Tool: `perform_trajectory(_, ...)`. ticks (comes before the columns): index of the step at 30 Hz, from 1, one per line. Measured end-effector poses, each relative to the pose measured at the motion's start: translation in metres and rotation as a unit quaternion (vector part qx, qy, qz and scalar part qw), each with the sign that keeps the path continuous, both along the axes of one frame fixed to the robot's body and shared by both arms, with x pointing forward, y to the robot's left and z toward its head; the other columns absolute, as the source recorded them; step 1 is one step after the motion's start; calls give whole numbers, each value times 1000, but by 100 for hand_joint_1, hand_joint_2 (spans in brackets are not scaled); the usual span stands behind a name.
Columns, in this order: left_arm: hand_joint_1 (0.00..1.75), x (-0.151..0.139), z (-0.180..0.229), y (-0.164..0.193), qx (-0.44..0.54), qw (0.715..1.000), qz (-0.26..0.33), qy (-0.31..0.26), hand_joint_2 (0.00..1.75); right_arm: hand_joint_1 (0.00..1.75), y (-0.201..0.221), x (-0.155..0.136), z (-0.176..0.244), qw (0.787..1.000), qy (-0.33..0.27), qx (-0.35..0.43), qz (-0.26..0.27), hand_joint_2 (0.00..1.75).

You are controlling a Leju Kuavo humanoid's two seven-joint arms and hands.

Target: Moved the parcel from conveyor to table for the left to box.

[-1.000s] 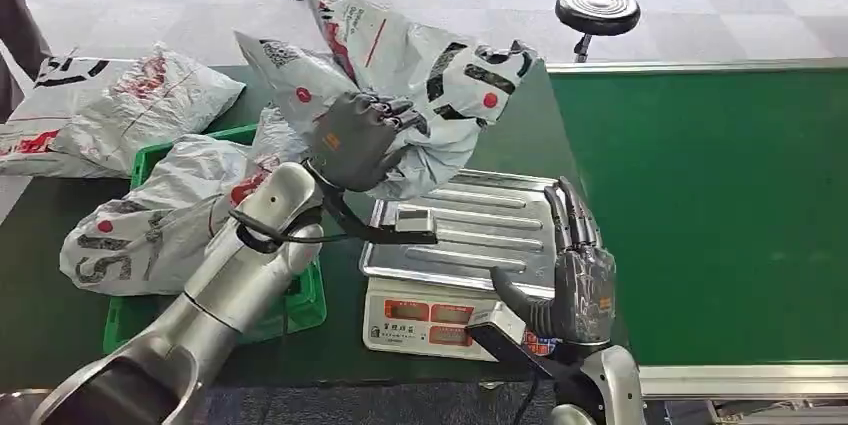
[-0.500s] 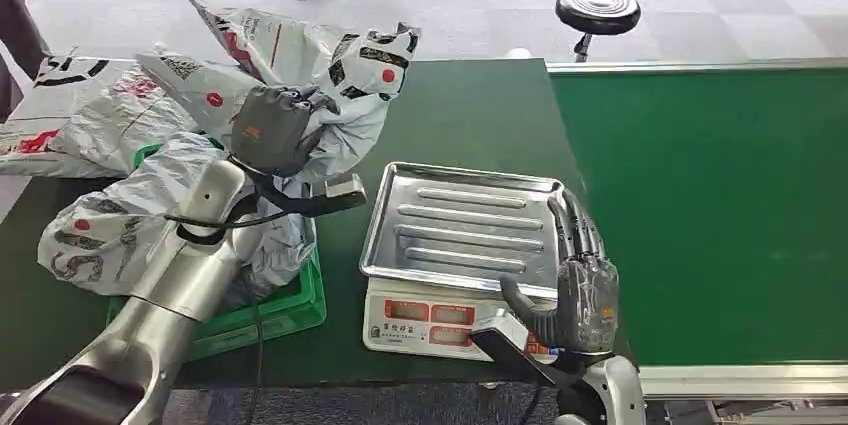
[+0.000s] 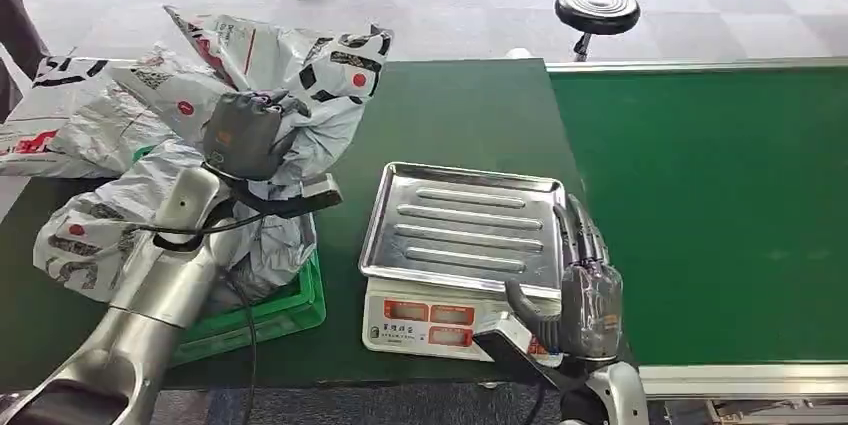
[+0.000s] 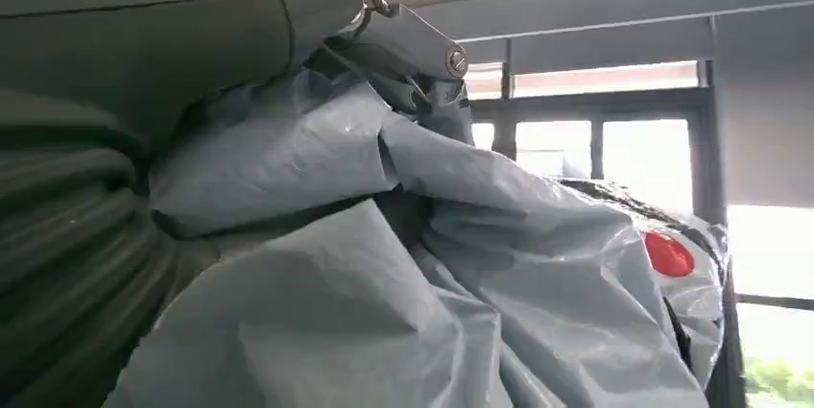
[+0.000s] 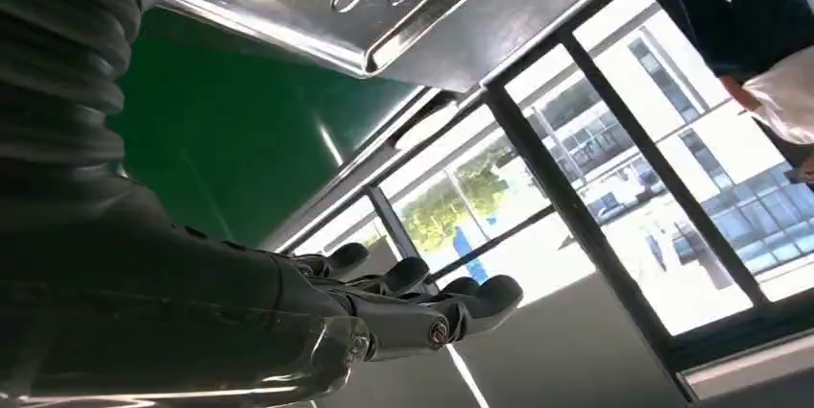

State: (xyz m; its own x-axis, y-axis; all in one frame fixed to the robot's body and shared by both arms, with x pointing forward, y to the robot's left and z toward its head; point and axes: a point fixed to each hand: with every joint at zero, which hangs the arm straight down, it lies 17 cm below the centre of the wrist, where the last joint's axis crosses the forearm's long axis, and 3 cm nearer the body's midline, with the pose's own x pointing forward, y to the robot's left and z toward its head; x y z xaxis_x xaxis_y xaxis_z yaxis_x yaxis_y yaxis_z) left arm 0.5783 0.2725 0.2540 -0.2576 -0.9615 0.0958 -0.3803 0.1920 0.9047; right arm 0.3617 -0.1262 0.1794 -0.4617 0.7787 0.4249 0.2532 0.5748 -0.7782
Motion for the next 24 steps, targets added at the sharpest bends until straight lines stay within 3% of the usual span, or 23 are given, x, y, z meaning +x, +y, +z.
perform_trajectory(10,175,-7,40,57,31,998,44,-31,175,0,-1,-4,-2,1000,-3,-1,-2,175)
perform_trajectory(24,175,-12,57,70,44,996,53,-48,175,0,-2,-4,-2,1000,-3,0,-1,175)
